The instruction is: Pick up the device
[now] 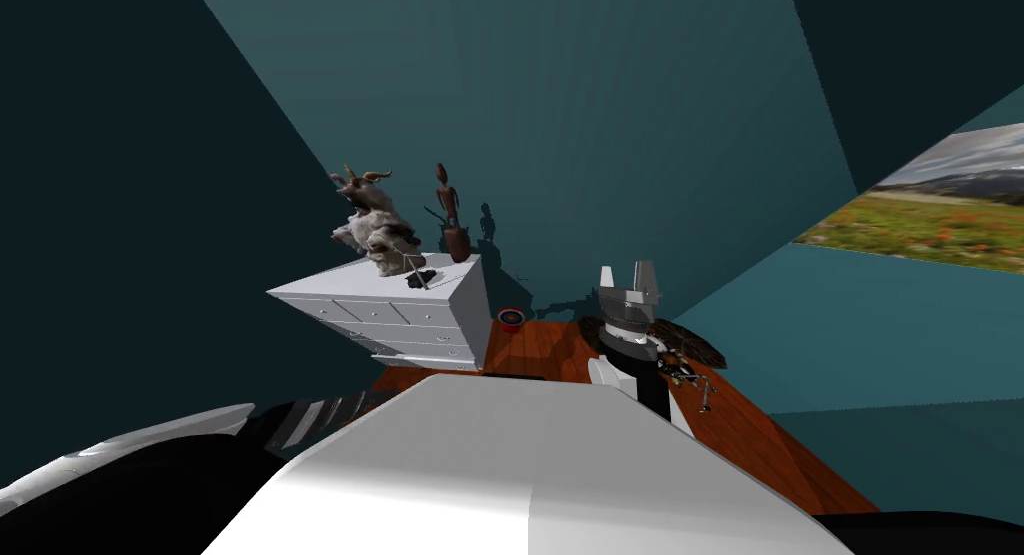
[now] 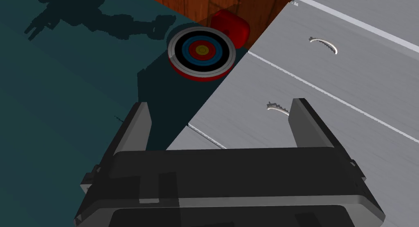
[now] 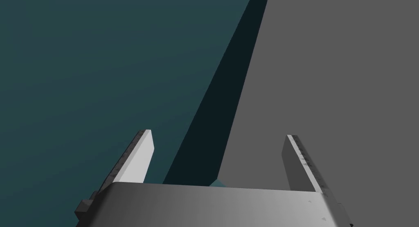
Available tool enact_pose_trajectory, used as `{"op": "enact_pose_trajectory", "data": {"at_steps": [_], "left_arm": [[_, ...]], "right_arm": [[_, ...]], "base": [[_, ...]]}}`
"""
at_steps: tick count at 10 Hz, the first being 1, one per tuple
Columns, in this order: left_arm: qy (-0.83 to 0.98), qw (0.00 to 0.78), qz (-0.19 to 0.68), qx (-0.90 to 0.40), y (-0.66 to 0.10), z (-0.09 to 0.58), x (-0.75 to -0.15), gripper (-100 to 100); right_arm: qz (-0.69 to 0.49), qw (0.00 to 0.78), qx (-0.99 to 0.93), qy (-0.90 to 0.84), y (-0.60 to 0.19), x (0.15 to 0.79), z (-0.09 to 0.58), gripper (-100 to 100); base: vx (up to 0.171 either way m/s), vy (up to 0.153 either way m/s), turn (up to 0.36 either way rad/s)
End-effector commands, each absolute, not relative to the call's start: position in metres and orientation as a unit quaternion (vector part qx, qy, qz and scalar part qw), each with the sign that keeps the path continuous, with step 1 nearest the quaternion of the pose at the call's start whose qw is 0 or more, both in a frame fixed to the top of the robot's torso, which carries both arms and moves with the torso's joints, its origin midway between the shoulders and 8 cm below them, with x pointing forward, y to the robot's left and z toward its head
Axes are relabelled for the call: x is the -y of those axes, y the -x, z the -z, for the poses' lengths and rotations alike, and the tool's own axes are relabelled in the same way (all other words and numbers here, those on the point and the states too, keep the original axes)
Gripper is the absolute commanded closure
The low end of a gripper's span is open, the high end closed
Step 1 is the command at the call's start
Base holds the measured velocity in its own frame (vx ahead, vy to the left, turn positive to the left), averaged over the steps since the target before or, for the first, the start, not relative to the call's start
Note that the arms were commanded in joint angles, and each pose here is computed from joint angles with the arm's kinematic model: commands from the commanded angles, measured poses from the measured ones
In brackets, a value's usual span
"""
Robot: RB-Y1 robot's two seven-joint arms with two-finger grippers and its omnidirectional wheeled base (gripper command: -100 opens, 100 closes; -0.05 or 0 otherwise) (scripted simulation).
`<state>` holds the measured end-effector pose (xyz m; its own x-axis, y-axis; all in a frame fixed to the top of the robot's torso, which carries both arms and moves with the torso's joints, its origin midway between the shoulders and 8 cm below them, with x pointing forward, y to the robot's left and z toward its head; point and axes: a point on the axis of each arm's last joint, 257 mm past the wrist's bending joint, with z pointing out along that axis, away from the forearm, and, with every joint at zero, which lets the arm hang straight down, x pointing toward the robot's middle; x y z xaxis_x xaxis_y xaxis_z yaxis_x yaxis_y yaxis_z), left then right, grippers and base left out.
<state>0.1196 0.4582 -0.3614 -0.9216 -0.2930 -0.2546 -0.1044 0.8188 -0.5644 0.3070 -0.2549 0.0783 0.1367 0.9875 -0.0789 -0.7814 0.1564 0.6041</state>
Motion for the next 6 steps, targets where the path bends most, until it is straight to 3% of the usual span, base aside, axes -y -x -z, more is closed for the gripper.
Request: {"op": "enact_pose_trajectory", "data": {"at_steps": [1, 6], "left_arm": [[0.102, 0.141, 0.266, -0.948, -0.098, 0.355, -0.482, -100], [0.094, 0.096, 0.229, -0.964, -0.066, 0.339, -0.532, -100]], "right_arm": [[-0.612, 0.722, -0.238, -0.216, -0.307, 0.255, -0.078, 0], [-0.612, 0.722, -0.238, -0.216, -0.307, 0.255, -0.078, 0]], "base": [[0.076, -0.069, -0.063], [0.073, -0.072, -0.033]]}}
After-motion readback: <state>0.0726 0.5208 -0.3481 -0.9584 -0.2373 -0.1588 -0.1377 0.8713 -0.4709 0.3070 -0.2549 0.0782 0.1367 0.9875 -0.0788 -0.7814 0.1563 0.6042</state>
